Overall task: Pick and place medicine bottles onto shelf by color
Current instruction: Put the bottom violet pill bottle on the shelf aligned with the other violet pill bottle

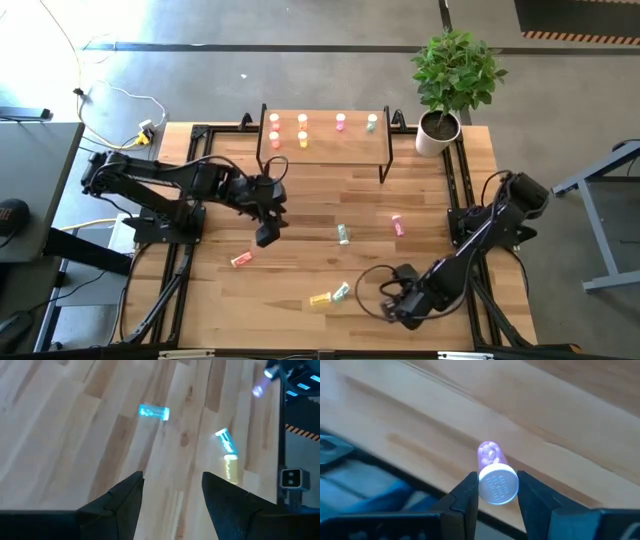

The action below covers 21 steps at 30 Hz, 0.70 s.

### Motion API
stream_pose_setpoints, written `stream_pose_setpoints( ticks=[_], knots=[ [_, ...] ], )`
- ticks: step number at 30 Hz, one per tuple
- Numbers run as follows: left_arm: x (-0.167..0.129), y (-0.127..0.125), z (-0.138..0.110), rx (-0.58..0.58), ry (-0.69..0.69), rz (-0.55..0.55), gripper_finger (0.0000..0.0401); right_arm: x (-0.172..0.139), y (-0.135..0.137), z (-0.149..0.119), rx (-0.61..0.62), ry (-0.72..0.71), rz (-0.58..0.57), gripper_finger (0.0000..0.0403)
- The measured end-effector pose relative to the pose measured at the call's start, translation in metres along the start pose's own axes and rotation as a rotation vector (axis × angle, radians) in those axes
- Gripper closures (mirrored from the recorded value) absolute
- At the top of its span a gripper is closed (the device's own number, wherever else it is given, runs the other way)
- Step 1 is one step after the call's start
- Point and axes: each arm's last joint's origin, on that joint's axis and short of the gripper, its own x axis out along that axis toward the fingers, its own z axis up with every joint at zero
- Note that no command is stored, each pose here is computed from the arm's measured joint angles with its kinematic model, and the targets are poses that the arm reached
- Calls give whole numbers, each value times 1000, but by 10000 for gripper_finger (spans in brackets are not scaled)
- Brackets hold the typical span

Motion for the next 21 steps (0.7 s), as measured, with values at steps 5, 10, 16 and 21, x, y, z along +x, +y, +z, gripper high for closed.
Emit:
stream_pose_setpoints(
  ticks=[5,10,16,21],
  knots=[
    [-5,19,7,44,-23,39,206,-7,22,21,4,-92,169,299],
    [-6,39,14,51,-38,90,206,-27,45,49,-20,-230,253,299],
    [-8,61,19,57,-45,127,206,-49,60,88,-54,-342,249,299],
    [-10,72,22,43,-43,116,206,-67,67,121,-111,-403,232,299]
  ],
)
